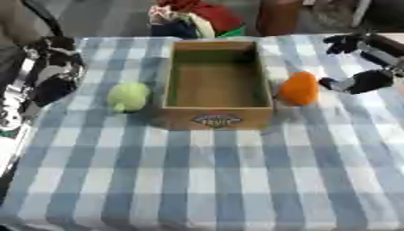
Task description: Pick up objects on the table and place them in the box.
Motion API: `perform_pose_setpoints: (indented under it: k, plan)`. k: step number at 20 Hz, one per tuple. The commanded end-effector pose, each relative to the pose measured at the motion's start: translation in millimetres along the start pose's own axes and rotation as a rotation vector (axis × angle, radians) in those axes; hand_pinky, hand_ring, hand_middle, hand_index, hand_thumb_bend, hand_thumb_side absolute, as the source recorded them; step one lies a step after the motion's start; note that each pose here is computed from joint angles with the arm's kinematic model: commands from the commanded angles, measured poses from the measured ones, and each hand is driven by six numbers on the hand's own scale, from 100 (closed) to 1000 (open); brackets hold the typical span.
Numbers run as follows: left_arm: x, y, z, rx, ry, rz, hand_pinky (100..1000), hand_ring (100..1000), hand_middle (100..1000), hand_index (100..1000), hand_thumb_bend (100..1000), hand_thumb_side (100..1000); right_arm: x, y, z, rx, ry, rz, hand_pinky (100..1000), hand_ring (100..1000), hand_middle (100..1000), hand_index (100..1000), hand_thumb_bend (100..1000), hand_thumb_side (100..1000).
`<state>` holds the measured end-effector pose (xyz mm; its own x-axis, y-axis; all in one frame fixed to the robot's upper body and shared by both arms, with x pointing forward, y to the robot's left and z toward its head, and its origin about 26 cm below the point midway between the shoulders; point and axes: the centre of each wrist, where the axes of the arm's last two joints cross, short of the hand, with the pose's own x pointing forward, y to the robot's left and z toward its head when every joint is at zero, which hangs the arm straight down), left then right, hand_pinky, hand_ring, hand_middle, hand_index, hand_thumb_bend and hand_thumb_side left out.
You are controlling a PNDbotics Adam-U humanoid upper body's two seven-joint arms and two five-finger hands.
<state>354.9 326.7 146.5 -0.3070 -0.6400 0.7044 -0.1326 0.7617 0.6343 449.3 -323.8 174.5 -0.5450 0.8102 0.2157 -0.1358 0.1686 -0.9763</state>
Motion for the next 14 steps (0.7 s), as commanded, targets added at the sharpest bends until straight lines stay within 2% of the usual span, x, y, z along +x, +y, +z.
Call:
perform_pose_setpoints:
  k: [1,9,14]
  plan:
    - [3.6,15.6,-2.7,0.026,-0.017,-0.029,737,690,697,800,100,293,-0.6,-17.0,3.1,-0.022,-0.005,0.026,820,810,753,957,414,458]
    - [4.0,15.5,-2.9,0.023,-0.019,-0.030,738,690,697,800,100,293,-0.9,-14.9,2.3,-0.016,-0.004,0.022,820,809,752,954,409,456]
    - [4.6,14.7,-3.3,0.021,-0.021,-0.027,738,691,697,800,100,293,0.2,-8.1,-4.9,0.032,-0.010,0.027,821,809,754,946,413,455]
